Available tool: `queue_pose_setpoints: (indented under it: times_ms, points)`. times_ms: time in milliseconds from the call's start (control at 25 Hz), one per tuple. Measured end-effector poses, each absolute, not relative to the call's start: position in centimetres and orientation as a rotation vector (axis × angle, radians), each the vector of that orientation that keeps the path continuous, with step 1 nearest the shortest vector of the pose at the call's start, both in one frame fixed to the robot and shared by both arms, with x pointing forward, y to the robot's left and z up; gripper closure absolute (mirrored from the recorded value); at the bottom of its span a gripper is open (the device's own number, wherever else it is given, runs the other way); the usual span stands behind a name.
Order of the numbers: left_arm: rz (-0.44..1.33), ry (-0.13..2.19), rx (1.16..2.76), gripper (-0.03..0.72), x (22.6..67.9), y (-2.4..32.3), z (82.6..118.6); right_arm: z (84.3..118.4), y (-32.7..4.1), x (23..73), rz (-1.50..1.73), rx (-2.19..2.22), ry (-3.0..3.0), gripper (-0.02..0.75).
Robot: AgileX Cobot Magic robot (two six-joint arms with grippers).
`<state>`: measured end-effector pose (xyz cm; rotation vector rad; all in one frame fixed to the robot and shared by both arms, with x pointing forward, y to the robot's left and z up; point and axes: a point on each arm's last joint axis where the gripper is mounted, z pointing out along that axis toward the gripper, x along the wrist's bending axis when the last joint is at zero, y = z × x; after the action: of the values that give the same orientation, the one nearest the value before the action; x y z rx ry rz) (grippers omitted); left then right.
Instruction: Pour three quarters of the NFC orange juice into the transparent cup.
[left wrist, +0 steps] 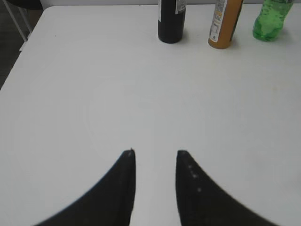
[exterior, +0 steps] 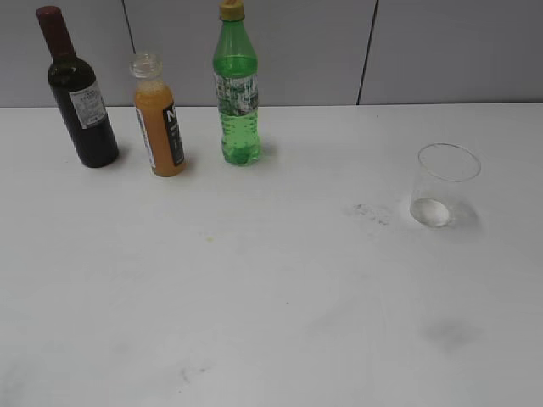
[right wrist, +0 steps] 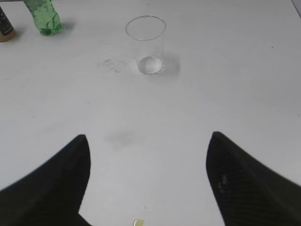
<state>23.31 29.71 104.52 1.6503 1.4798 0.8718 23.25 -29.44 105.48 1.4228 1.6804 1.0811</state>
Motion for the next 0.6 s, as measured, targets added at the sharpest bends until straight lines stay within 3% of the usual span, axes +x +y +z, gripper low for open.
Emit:
queue_pose_setpoints:
  times_ms: [600]
  points:
    - [0.872, 1.480, 1.650, 0.450, 23.31, 29.71, 104.52, 105.48, -29.44, 23.25, 1.082, 1.424, 1.680, 0.149]
